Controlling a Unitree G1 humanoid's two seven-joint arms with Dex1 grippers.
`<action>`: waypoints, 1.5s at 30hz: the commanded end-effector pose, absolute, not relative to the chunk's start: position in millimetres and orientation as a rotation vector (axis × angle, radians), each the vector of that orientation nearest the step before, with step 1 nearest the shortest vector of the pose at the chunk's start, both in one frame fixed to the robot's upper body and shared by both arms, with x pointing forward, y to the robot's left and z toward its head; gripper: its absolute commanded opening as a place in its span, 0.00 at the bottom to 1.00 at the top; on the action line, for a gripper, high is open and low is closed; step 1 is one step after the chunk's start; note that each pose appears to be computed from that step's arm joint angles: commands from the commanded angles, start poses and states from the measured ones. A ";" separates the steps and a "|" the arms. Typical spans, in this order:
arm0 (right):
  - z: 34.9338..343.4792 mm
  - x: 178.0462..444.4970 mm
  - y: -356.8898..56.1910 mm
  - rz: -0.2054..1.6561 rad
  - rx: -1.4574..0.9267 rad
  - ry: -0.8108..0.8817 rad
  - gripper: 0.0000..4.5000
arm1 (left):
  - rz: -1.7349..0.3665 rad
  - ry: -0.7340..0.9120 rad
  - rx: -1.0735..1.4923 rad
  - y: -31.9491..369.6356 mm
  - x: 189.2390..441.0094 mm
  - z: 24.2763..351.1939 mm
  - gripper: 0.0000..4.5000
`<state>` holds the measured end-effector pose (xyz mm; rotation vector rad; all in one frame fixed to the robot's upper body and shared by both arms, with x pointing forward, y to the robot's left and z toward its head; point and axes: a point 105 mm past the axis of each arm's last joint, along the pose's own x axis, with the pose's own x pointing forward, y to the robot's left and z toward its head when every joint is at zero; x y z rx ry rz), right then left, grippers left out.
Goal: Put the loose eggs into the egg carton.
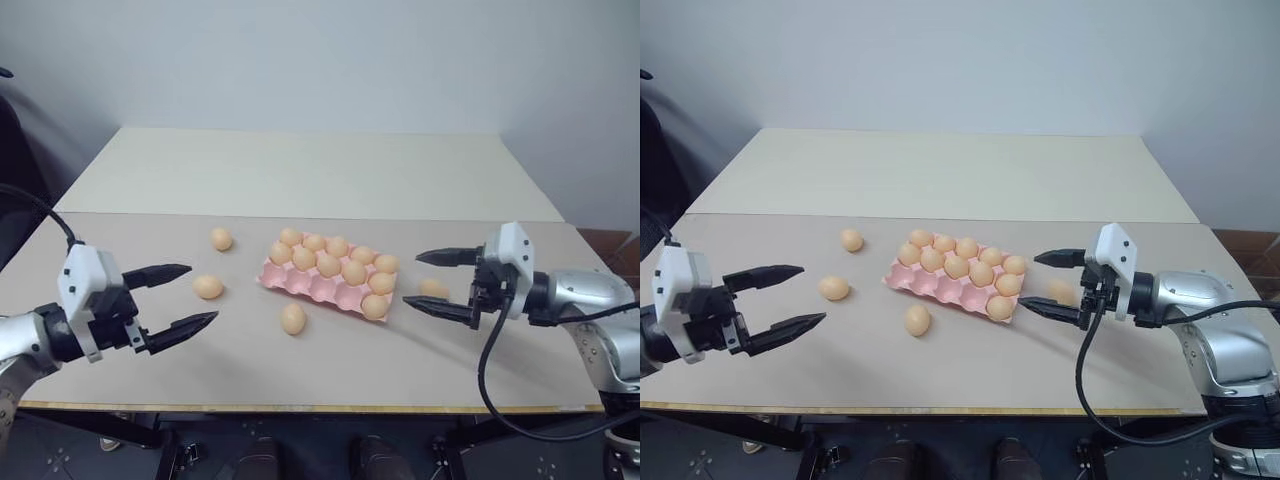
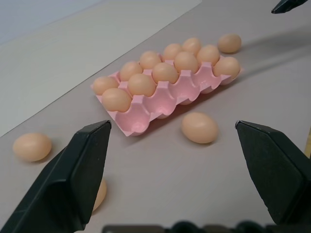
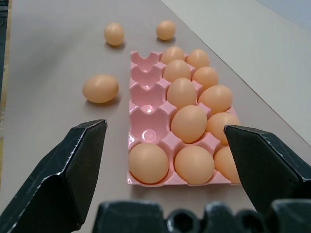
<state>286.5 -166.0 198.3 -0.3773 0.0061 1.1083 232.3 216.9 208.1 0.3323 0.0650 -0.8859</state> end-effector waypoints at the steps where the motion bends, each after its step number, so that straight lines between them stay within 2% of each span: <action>1: 211.3 282.5 -167.0 1.097 -0.403 -0.043 1.00 | -0.879 0.051 0.349 218.1 235.1 213.9 0.99; 21: 218.9 285.2 -178.8 1.050 -0.476 0.003 1.00 | -0.931 0.066 0.344 213.6 235.6 207.6 0.99; 28: 200.3 280.4 -176.3 1.048 -0.511 0.081 1.00 | -0.954 0.064 0.330 208.6 237.8 206.0 0.99; 35: 173.0 302.0 -192.7 0.938 -0.642 0.190 1.00 | -0.981 0.069 0.328 204.6 240.5 203.6 0.99; 44: 136.2 343.5 -200.2 0.791 -0.664 0.326 1.00 | -1.004 0.069 0.327 200.6 243.1 201.7 0.99; 45: 133.0 346.0 -201.6 0.778 -0.667 0.339 0.96 | -1.005 0.069 0.328 200.5 243.2 202.0 1.00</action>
